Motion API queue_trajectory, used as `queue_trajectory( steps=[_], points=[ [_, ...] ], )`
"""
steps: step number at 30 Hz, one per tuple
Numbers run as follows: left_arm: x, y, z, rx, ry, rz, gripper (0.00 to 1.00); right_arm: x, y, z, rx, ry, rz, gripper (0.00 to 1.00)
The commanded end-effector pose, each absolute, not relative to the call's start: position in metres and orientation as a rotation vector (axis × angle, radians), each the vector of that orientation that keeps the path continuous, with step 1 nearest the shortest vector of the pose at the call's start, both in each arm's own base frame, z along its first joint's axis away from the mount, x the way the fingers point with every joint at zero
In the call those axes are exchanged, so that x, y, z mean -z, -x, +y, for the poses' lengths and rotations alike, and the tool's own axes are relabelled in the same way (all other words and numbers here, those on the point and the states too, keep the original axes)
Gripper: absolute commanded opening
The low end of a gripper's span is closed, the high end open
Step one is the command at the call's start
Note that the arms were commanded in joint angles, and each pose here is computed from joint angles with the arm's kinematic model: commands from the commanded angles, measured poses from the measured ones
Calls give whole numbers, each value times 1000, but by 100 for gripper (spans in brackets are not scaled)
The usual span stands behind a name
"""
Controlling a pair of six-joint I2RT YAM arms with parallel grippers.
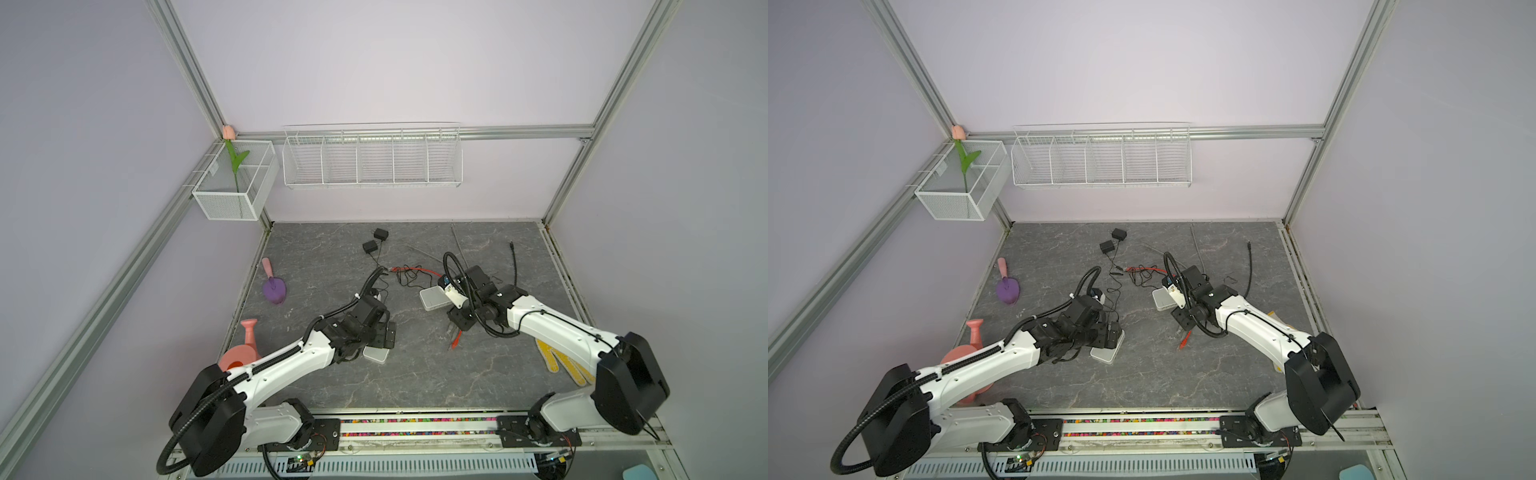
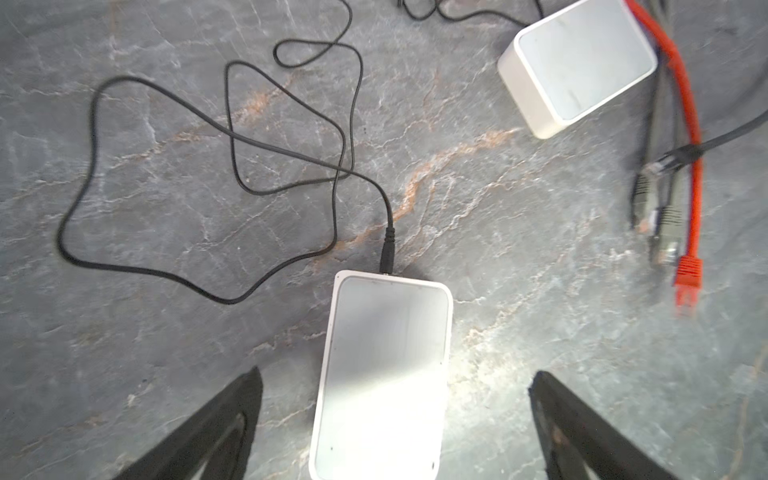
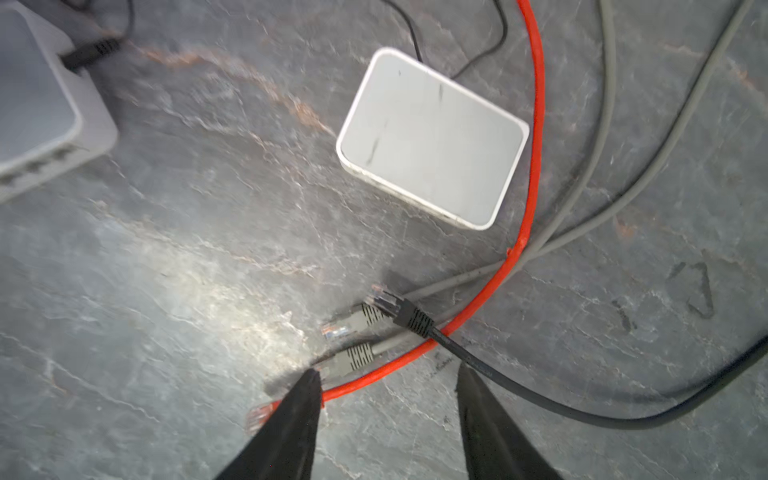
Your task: Insert the plug into the switch port
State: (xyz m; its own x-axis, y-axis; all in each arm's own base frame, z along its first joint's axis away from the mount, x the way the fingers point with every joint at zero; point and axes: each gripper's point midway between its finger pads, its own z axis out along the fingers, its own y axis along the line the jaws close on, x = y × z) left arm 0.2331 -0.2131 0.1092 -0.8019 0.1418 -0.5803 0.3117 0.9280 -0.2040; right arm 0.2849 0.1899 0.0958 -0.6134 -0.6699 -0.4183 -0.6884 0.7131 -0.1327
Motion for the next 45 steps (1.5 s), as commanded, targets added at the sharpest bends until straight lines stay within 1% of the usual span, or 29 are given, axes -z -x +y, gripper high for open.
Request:
queue_trajectory(
  steps=[1, 4, 5, 7, 9, 11, 17, 24, 31, 33, 35, 39, 45],
  points=[
    [-130, -227, -202, 432, -287, 2432, 100, -85, -269, 182, 7, 1251, 2438, 54],
    [-145, -224, -197, 493, -262, 2351, 99, -91, -257, 180, -6, 1386, 2376, 52],
    [-148, -222, -194, 501, -251, 2338, 99, -93, -255, 181, -23, 1390, 2369, 52],
    [-150, -220, -191, 505, -242, 2330, 98, -100, -262, 178, -50, 1260, 2446, 50],
    [-150, -219, -190, 509, -240, 2332, 98, -100, -279, 166, -63, 1015, 2599, 44],
    [-150, -217, -191, 520, -241, 2337, 98, -91, -286, 159, -107, 806, 2748, 41],
    [-148, -211, -186, 532, -233, 2337, 96, -66, -280, 166, -223, 536, 2854, 42],
    [-144, -208, -183, 557, -211, 2322, 95, -45, -271, 165, -264, 399, 2882, 41],
    [-142, -211, -187, 555, -219, 2334, 94, -28, -285, 176, -310, 347, 2873, 39],
    [-141, -211, -187, 552, -219, 2334, 94, -25, -288, 178, -308, 342, 2882, 33],
    [-141, -211, -186, 547, -217, 2332, 94, -20, -290, 173, -258, 318, 2902, 22],
    [-140, -210, -181, 532, -210, 2326, 93, -18, -294, 168, -209, 285, 2902, 7],
    [-140, -209, -178, 526, -205, 2314, 92, -35, -315, 157, -121, 260, 2865, 6]
  ],
)
